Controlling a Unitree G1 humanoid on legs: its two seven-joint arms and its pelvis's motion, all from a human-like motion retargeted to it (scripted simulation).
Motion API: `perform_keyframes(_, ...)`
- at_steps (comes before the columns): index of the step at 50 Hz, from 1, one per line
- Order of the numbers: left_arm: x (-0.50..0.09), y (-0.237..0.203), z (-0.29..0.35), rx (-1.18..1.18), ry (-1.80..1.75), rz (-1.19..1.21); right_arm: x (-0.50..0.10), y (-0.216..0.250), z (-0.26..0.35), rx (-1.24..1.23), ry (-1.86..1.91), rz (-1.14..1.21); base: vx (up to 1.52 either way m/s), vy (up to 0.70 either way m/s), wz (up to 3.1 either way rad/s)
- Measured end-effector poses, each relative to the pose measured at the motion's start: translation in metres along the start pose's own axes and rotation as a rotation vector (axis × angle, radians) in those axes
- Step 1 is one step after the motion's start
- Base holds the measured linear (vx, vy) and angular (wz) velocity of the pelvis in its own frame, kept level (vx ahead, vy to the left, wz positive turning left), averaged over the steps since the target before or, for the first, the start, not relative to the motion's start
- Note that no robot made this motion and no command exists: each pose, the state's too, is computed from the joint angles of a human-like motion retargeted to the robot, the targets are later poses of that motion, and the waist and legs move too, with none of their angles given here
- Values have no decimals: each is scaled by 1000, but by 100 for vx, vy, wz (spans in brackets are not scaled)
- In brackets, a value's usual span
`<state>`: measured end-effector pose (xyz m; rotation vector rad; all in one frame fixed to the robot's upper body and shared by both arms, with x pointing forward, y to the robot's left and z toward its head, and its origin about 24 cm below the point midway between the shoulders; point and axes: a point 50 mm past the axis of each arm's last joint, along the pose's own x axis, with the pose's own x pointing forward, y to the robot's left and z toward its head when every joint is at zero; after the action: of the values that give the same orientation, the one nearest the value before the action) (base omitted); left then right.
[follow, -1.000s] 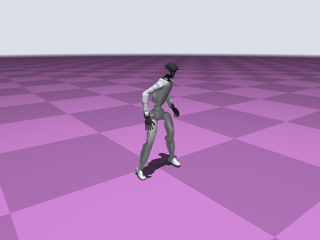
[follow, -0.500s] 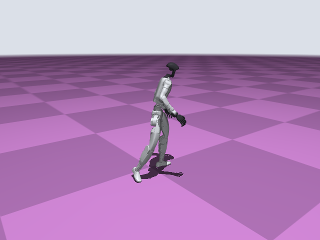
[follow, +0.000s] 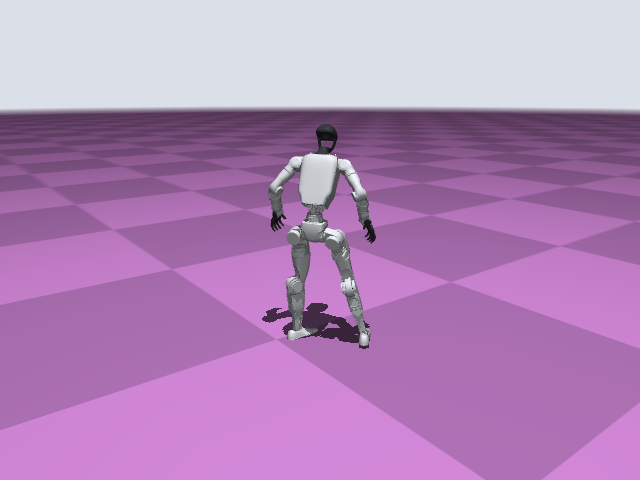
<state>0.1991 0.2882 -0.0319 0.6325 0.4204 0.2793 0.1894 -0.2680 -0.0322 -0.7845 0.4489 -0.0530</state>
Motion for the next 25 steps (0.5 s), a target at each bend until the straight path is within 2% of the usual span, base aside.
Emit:
perform_keyframes(3,-11,-10,4,21,-59,-77,-14,2,-12,20,18,12,22,-43,274)
perform_keyframes(8,3,-16,24,93,-113,-163,-4,-7,-15,-15,44,-25,3,-37,246)
perform_keyframes(12,-3,-24,12,83,-67,-225,8,-22,-8,-97,-5,6,3,-27,215)
perform_keyframes(20,-15,-11,-9,89,-15,-224,12,-43,-4,-40,-38,-68,5,-11,118)
perform_keyframes(25,-17,0,-8,-22,-7,-142,9,-50,-1,-28,-71,-109,3,10,70)
